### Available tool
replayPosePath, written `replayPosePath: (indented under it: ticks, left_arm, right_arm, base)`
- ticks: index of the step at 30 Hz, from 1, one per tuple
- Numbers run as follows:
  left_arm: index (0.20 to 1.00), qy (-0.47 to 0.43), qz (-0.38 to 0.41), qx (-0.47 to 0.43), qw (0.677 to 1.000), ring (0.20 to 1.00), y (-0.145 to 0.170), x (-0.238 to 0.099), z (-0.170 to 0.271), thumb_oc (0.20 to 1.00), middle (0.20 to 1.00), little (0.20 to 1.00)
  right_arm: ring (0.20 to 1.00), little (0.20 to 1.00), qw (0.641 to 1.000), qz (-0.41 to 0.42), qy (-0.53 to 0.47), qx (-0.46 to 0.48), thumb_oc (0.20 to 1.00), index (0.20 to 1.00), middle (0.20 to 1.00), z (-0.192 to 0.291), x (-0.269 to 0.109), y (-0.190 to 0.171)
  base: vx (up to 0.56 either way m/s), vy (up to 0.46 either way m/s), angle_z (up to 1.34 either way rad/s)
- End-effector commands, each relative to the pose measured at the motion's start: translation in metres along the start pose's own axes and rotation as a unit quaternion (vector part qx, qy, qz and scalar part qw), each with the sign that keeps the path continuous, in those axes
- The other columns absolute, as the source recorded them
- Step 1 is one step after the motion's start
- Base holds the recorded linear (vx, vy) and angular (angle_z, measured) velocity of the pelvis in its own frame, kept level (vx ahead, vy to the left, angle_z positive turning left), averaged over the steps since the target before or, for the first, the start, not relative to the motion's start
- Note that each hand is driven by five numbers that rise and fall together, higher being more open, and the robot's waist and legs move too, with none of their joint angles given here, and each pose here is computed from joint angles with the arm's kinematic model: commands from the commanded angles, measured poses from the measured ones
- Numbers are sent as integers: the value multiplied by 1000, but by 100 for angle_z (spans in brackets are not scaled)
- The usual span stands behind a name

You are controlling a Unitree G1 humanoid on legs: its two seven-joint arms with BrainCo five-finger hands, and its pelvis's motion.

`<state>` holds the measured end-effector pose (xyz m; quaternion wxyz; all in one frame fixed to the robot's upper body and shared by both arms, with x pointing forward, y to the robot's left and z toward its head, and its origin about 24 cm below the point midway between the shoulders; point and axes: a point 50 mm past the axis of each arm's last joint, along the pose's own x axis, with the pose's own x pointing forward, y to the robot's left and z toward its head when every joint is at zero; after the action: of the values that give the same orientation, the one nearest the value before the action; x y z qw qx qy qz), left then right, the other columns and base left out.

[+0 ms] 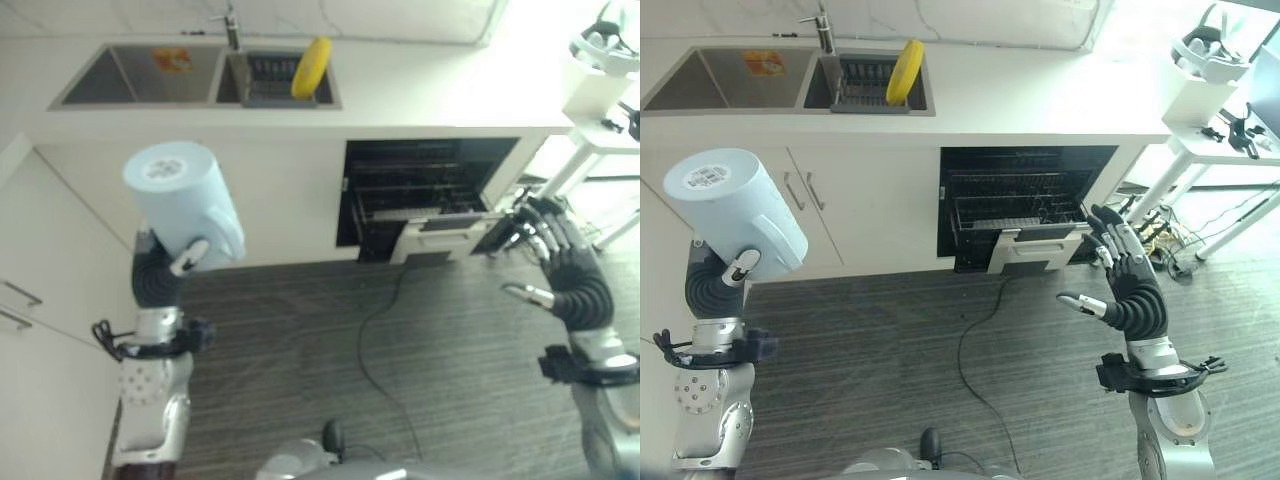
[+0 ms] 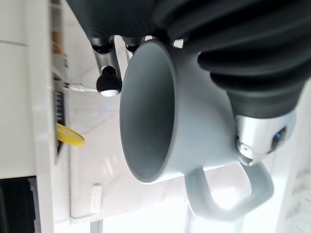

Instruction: Place the dishes in the dishwasher.

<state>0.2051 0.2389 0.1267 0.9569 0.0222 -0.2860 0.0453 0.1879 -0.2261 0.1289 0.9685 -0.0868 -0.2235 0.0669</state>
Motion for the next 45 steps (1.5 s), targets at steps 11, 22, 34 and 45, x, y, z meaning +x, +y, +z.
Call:
replayPosePath:
  ticks: [11,22,34,45]
  left_arm:
    - [200,-94,-31,65,993,200,-10,24,35,200,200,200]
    - [200,-85,-1,47,995,200,-9,22,33,200,200,200]
    - [200,-89,-28,57,994,200,-16,17,26,200,200,200]
    - [200,-104,-27,51,993,200,-14,14,29,200,200,200]
  right_arm:
    - [1000,1000,999,-6,-48,14,1000,1000,1000,9,21,3]
    - [1000,1000,999,10,-49,7,1000,1000,1000,15,42,-2]
    - [1000,1000,999,2,-38,2,1000,1000,1000,9,30,3]
    - [1000,1000,999,17,-36,12,1000,1000,1000,7,24,8]
  base:
    - [220,-344,33]
    - [113,-426,16]
    - [114,-2,10]
    - [69,266,-10]
